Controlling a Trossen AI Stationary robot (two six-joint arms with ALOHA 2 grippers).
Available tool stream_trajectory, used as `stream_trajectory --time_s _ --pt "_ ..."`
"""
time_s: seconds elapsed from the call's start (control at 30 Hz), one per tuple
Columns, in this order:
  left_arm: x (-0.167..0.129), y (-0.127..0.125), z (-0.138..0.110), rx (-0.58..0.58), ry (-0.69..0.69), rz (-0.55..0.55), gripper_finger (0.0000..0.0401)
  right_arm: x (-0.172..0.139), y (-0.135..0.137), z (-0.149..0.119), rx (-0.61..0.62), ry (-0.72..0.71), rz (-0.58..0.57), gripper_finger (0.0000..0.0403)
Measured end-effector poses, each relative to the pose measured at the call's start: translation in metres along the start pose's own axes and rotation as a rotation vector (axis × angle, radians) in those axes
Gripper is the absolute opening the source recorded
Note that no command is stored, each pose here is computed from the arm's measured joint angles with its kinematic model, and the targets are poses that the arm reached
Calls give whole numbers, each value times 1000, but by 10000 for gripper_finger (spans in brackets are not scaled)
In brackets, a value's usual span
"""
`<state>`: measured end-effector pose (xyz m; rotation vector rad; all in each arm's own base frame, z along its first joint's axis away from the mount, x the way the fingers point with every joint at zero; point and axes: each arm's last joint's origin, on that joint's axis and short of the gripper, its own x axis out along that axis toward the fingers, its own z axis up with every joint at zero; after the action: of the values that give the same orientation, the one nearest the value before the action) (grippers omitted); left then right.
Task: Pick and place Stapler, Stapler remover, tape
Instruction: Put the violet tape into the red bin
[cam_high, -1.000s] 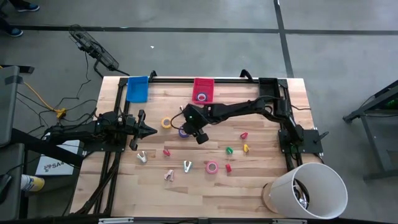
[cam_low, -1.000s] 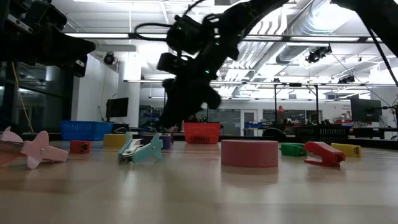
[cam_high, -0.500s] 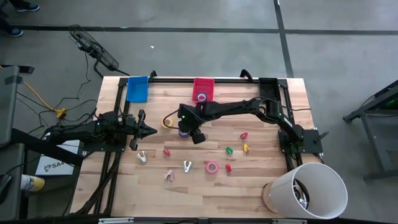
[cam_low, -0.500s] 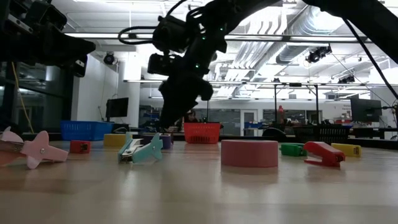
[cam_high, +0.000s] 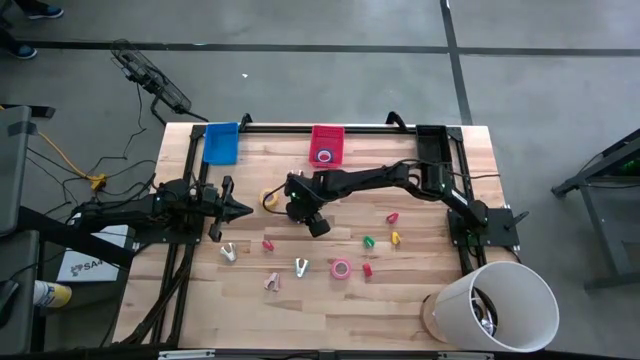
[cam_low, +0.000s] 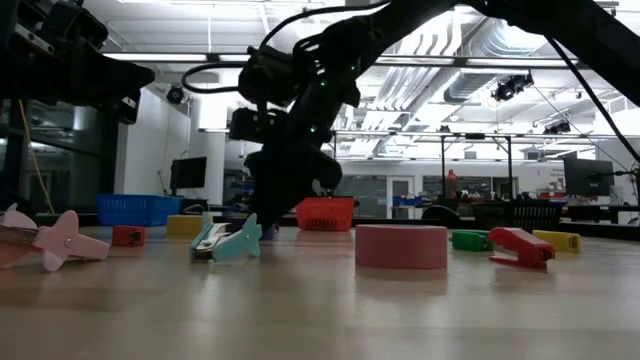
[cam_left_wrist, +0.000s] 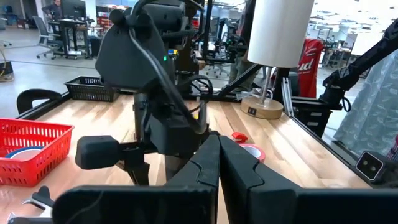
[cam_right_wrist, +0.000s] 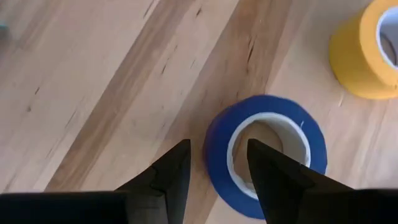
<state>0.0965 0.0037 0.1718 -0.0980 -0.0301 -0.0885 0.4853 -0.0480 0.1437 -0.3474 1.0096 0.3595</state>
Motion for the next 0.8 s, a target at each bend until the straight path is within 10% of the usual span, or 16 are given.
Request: stream_trajectory --time_s 0.8 --pt "0 0 0 0 -1 6 1 -23 -5 -12 93 167 -71 33"
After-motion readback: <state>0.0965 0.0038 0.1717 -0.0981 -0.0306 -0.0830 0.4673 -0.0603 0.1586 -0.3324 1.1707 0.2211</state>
